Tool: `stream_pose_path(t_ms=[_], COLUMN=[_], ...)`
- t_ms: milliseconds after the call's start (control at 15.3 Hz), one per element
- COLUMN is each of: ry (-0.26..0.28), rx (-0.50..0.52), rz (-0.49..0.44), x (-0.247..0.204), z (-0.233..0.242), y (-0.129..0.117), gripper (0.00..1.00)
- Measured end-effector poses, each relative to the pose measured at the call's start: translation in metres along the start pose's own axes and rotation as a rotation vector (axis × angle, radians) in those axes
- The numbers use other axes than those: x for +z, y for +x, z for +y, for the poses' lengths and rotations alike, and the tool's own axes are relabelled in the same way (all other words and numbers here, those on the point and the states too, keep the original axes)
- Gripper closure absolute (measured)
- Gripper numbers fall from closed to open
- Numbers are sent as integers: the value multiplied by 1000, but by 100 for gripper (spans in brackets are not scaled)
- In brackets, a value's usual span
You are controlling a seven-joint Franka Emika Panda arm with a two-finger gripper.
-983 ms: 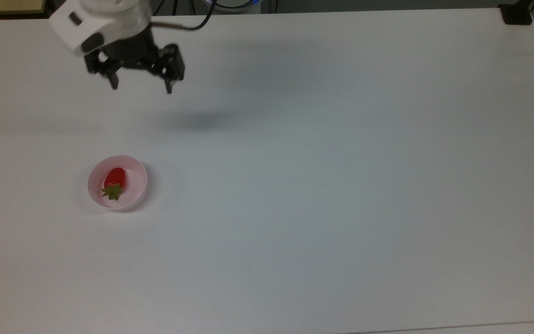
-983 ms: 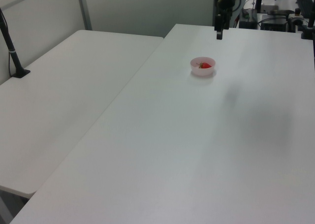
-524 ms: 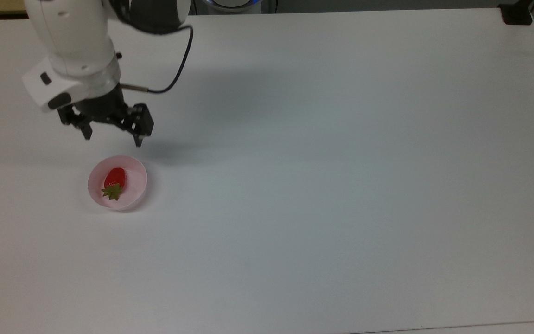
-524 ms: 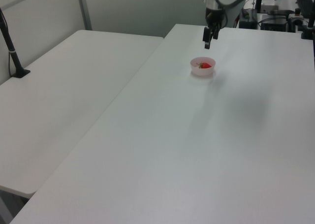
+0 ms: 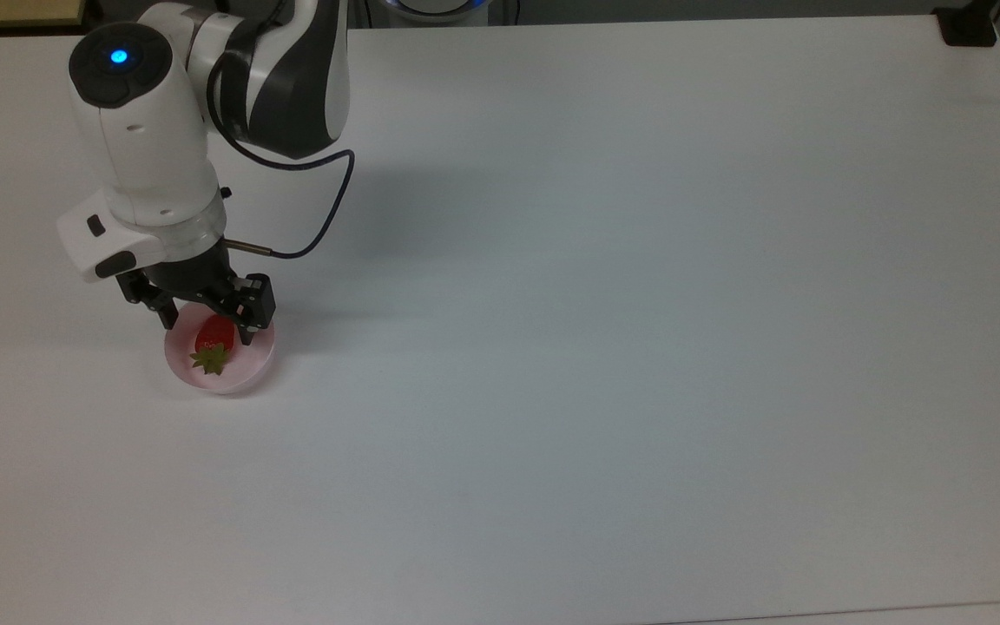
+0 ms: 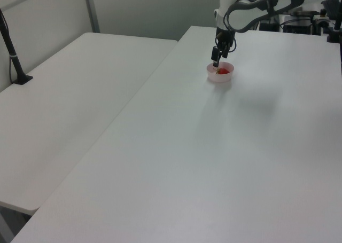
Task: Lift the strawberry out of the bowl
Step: 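Lower the gripper into the bowl and close it on the red strawberry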
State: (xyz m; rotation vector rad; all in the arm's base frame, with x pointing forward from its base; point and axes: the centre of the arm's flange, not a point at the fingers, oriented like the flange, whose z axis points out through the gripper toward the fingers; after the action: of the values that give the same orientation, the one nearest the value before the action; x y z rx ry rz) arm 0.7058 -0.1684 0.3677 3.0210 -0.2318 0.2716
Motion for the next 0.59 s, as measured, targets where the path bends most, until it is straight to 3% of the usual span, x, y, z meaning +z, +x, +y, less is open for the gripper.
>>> stream_pose_path(t_ms=[262, 590], ry=[-2, -2], rx=[10, 18], rz=[-9, -32], x=[8, 29], z=[7, 13], y=[-1, -4], gripper=[21, 21])
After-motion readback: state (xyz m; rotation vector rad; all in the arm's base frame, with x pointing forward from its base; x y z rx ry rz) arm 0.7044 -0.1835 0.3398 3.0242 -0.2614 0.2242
